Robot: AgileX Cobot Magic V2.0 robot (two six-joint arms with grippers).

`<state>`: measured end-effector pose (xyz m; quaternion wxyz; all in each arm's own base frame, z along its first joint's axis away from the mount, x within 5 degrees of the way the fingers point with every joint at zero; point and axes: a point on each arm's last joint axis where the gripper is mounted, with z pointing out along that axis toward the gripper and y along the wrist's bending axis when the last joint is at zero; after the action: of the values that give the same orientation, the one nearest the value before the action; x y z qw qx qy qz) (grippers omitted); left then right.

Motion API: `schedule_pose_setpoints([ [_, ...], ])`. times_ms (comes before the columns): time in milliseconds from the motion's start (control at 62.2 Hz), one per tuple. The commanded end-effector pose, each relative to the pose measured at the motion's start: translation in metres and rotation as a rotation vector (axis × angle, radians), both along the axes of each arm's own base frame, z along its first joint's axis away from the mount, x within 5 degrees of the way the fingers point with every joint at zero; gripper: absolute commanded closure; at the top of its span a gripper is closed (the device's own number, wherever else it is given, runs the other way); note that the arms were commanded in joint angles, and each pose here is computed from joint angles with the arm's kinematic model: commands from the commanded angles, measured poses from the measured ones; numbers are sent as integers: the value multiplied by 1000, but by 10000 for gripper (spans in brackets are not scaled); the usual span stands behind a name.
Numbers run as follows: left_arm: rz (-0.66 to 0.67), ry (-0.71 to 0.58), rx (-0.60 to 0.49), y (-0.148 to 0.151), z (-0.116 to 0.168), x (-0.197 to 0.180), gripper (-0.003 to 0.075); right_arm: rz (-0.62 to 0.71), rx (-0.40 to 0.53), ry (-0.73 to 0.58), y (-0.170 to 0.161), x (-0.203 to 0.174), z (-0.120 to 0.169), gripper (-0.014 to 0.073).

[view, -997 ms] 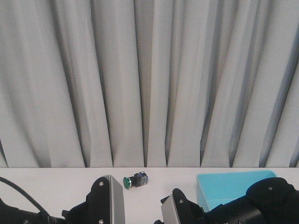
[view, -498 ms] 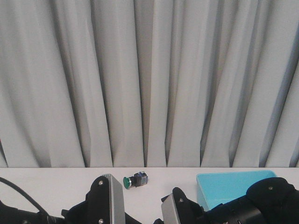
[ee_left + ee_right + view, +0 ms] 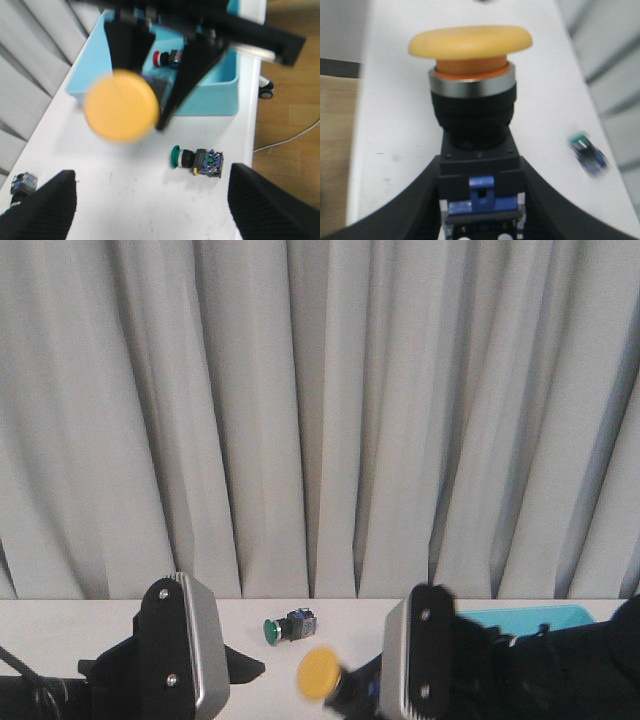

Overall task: Pick red and yellow buttons and place in box
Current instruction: 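Lower the yellow button into the blue box and open the right gripper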

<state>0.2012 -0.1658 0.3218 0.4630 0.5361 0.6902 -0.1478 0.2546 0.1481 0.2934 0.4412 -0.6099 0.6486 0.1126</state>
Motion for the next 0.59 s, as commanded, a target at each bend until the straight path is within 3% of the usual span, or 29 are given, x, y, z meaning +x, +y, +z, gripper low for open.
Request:
schedule_pose_setpoints([
  [0,81,-49,-70,4,19,3,130,-246,100,-50,-14,4,32,406],
  [96,114,-51,-71,5,19,6,132,-421,173,25,-22,6,35,406],
  [209,117,-50,-69,4,17,7,132,-551,195,109,-28,7,31,406],
  [338,117,-49,-69,4,17,7,133,-717,185,213,-43,9,24,406],
  [579,118,-45,-72,4,17,7,133,-1062,86,480,-104,17,-3,406],
])
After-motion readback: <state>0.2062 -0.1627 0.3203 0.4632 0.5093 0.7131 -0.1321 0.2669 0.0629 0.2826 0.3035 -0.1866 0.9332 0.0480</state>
